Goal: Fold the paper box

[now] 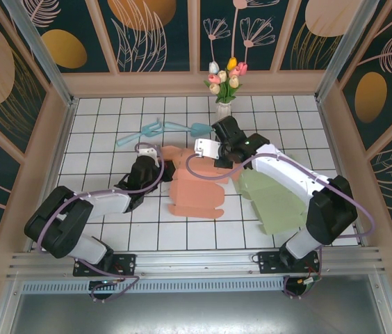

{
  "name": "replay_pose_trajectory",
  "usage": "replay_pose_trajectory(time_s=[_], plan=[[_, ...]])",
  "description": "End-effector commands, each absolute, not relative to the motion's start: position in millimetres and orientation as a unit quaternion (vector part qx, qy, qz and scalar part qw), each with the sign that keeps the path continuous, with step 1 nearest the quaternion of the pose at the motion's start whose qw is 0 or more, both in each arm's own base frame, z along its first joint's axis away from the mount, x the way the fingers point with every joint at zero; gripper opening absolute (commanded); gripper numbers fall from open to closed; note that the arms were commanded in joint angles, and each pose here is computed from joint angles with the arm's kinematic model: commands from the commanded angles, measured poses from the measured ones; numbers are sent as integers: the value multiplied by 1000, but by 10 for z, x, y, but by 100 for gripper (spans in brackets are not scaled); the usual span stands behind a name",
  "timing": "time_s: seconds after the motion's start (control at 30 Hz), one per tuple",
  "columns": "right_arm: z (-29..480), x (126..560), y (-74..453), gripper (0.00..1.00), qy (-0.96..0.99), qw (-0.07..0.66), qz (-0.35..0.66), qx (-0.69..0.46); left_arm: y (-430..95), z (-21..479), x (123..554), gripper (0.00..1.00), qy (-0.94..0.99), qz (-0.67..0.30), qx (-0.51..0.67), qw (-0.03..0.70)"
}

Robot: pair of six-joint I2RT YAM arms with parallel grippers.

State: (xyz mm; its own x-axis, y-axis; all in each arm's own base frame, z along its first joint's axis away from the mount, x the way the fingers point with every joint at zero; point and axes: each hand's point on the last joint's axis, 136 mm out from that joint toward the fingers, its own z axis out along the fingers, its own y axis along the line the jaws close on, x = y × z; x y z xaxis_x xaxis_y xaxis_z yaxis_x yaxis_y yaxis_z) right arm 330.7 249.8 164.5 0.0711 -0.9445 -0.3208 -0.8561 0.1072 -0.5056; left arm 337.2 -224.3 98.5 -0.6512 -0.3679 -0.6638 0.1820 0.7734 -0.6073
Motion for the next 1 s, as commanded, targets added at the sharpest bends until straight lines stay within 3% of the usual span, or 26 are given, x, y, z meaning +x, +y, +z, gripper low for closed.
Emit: replay_pose_trajectory(time_s=[0.0, 0.27, 0.47, 0.9, 0.97], plan=[[1593, 3356, 2467, 0, 674, 315, -94, -662, -2241, 1063, 3355, 1, 833, -346, -52, 428], [1821, 3409, 2423, 0, 612, 380, -185, -668, -1659, 1328, 3059, 5, 807, -285, -76, 512], [1968, 3152, 2800, 0, 526, 436, -190, -705, -1069, 1298, 2852, 16, 783, -213, -148, 565], [1637, 2949, 3332, 0, 440, 457, -176, -753, -772, 1063, 2630, 22, 778, -173, -159, 582], [1548, 2935, 3346, 0, 437, 458, -174, -754, -792, 1091, 2615, 26, 773, -186, -157, 585]])
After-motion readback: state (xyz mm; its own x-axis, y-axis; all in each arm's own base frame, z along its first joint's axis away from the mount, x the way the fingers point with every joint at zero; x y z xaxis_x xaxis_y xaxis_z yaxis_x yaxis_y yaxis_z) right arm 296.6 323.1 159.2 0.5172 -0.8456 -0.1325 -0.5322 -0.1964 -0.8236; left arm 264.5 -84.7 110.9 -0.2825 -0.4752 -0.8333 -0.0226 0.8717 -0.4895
